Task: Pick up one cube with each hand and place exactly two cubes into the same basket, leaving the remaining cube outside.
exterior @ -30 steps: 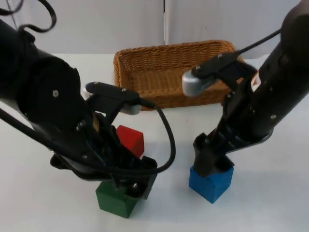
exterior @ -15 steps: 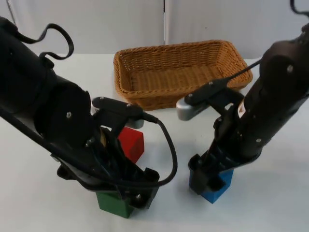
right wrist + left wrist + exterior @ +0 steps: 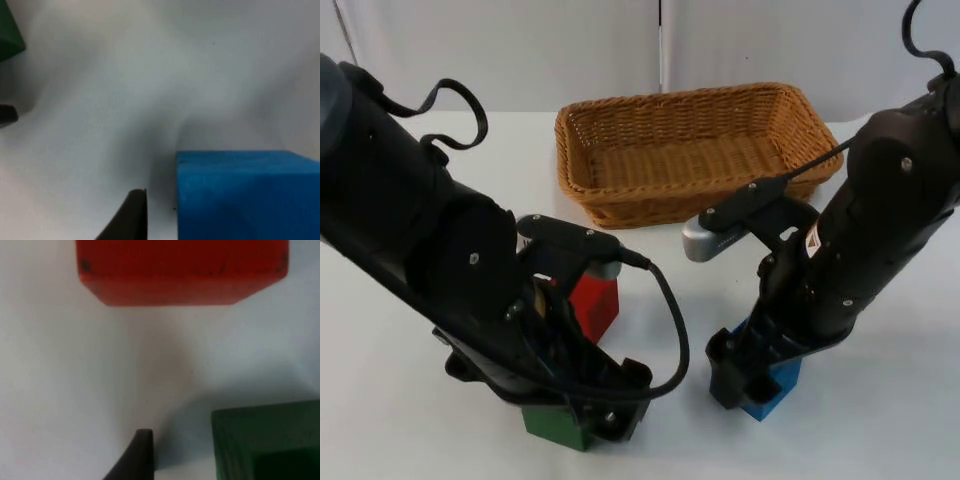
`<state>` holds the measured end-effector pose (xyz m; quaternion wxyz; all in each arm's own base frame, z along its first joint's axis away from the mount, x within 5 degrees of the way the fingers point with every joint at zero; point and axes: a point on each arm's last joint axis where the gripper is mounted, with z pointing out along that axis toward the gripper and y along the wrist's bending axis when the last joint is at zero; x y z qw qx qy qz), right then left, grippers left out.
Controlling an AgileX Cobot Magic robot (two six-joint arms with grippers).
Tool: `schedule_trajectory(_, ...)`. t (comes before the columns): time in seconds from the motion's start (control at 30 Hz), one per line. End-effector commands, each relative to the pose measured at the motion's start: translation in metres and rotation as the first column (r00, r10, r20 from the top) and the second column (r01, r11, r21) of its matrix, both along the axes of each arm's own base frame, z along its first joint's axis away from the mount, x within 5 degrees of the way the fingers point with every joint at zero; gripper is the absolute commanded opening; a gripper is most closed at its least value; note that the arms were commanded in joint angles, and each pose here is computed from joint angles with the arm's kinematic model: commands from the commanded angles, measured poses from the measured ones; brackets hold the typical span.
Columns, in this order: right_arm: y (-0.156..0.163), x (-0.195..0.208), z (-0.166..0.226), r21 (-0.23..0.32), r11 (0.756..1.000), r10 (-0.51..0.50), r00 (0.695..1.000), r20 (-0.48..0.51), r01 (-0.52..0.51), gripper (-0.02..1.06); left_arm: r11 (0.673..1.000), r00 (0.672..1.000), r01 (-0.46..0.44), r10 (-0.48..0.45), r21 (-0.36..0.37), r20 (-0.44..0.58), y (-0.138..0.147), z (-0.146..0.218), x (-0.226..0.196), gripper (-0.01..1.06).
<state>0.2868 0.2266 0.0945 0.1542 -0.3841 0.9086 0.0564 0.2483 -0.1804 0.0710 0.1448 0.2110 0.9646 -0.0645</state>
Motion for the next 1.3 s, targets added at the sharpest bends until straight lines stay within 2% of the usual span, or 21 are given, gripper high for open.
schedule_trajectory(0.0, 0.002, 0.001, 0.002, 0.011, 1.0, -0.004, 1.0, 0.009, 0.004, 1.05, 1.0, 1.0, -0.011, 0.011, -0.008, 0.006, 0.0, -0.002, 0.002, 1.05)
schedule_trajectory(0.2, 0.002, 0.001, 0.002, 0.011, 1.0, -0.006, 1.0, 0.009, 0.006, 1.04, 1.0, 1.0, -0.011, 0.011, -0.008, 0.006, 0.0, -0.002, 0.002, 1.05)
schedule_trajectory(0.3, 0.002, 0.001, 0.002, 0.013, 1.0, -0.007, 1.0, 0.011, 0.006, 0.94, 1.0, 1.0, -0.011, 0.011, -0.008, 0.006, 0.0, -0.002, 0.002, 0.98)
schedule_trajectory(0.33, 0.002, 0.001, 0.002, 0.013, 1.0, -0.007, 1.0, 0.011, 0.006, 0.94, 1.0, 1.0, -0.011, 0.011, -0.008, 0.006, 0.0, -0.002, 0.002, 0.98)
schedule_trajectory(0.43, 0.002, 0.002, 0.003, 0.018, 1.0, -0.007, 1.0, 0.018, 0.007, 0.72, 1.0, 1.0, -0.011, 0.011, -0.008, 0.006, 0.0, -0.002, 0.002, 0.79)
schedule_trajectory(0.47, 0.002, 0.002, 0.003, 0.018, 1.0, -0.007, 1.0, 0.018, 0.007, 0.56, 1.0, 1.0, -0.021, 0.021, -0.012, 0.003, -0.001, -0.002, 0.002, 0.68)
schedule_trajectory(0.5, 0.002, 0.002, 0.003, 0.018, 1.0, -0.007, 1.0, 0.018, 0.007, 0.56, 1.0, 1.0, -0.021, 0.021, -0.012, 0.003, -0.001, -0.002, 0.002, 0.68)
schedule_trajectory(0.6, 0.002, 0.001, 0.004, 0.018, 1.0, -0.007, 1.0, 0.017, 0.007, 0.24, 0.998, 0.998, -0.068, 0.067, -0.019, -0.014, 0.0, -0.002, 0.001, 0.39)
schedule_trajectory(0.63, 0.002, 0.001, 0.004, 0.018, 1.0, -0.007, 1.0, 0.017, 0.007, 0.24, 0.998, 0.998, -0.068, 0.067, -0.019, -0.014, 0.0, -0.002, 0.001, 0.39)
schedule_trajectory(0.7, 0.002, 0.001, 0.01, 0.019, 1.0, -0.003, 1.0, 0.021, 0.003, 0.03, 0.998, 0.997, -0.069, 0.069, -0.009, -0.027, 0.001, -0.001, 0.0, 0.14)
schedule_trajectory(0.73, 0.001, 0.0, 0.016, 0.026, 1.0, -0.003, 1.0, 0.03, 0.002, 0.0, 0.998, 0.997, -0.069, 0.069, -0.009, -0.028, 0.001, 0.001, -0.001, 0.02)
schedule_trajectory(0.87, 0.0, -0.001, 0.043, 0.058, 0.998, 0.0, 0.997, 0.075, -0.004, 0.0, 0.998, 0.998, -0.061, 0.061, -0.018, -0.011, 0.002, 0.015, -0.001, 0.0)
schedule_trajectory(0.97, -0.005, -0.006, 0.084, 0.1, 0.995, 0.006, 0.989, 0.15, -0.022, 0.0, 0.997, 0.998, -0.056, 0.058, -0.049, 0.029, 0.002, 0.043, -0.002, 0.0)
schedule_trajectory(1.0, -0.005, -0.006, 0.084, 0.1, 0.995, 0.006, 0.989, 0.15, -0.022, 0.0, 0.997, 0.998, -0.056, 0.058, -0.049, 0.029, 0.002, 0.043, -0.002, 0.0)
schedule_trajectory(1.13, -0.014, -0.017, 0.136, 0.17, 0.985, -0.005, 0.97, 0.244, -0.037, 0.0, 0.993, 0.992, -0.047, 0.059, -0.111, 0.108, 0.006, 0.085, -0.007, 0.0)
schedule_trajectory(1.17, -0.014, -0.017, 0.136, 0.17, 0.985, -0.005, 0.97, 0.244, -0.037, 0.0, 0.993, 0.992, -0.047, 0.059, -0.111, 0.108, 0.006, 0.085, -0.007, 0.0)
schedule_trajectory(1.27, -0.022, -0.028, 0.17, 0.222, 0.974, -0.021, 0.95, 0.313, -0.052, 0.0, 0.985, 0.982, -0.037, 0.067, -0.168, 0.178, 0.01, 0.118, -0.013, 0.0)
